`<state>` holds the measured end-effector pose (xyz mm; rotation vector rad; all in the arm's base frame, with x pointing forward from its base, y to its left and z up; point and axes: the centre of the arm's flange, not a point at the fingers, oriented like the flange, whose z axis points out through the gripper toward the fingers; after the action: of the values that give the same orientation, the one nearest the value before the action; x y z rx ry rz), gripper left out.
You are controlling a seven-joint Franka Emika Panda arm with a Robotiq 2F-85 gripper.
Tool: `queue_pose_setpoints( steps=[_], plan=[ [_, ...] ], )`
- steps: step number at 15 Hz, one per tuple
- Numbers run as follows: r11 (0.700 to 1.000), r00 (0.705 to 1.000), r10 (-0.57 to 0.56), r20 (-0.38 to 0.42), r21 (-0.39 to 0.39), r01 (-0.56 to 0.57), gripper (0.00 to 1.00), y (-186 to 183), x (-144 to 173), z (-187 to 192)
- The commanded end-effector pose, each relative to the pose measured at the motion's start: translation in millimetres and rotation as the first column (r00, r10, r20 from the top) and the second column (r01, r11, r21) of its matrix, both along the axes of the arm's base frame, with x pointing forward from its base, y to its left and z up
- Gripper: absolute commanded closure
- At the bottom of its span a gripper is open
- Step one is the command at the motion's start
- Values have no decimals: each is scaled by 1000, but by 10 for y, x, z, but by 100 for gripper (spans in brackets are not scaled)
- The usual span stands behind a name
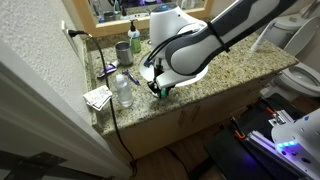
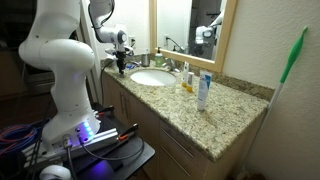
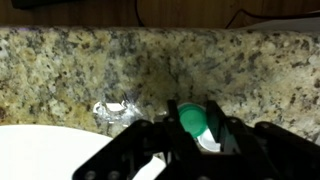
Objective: Remove the green lid from the white object on the left
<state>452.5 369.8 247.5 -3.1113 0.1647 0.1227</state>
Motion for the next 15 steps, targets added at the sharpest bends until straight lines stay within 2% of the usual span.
queue_pose_setpoints(
  steps=[1, 3, 4, 5, 7, 8, 9, 11, 14, 15],
  plan=[
    [1000, 1000, -10, -5, 10, 10, 41, 32, 30, -13],
    [1000, 1000, 0, 0, 0, 0, 28, 5, 1, 5],
    [1000, 1000, 1, 1, 0, -1, 46, 6, 0, 5],
    [1000, 1000, 1, 1, 0, -1, 15, 6, 0, 5],
    [1000, 1000, 2, 6, -1, -2, 2, 5, 2, 7],
    [1000, 1000, 1, 10, 0, -1, 12, 3, 6, 9],
    [1000, 1000, 1, 12, 0, -1, 37, 4, 8, 10],
    [1000, 1000, 3, 12, -2, -3, 38, 11, 6, 10],
    [1000, 1000, 3, 15, -3, -3, 59, 9, -2, 27],
    [1000, 1000, -1, 18, -4, 1, 41, 7, -11, 40]
  ],
)
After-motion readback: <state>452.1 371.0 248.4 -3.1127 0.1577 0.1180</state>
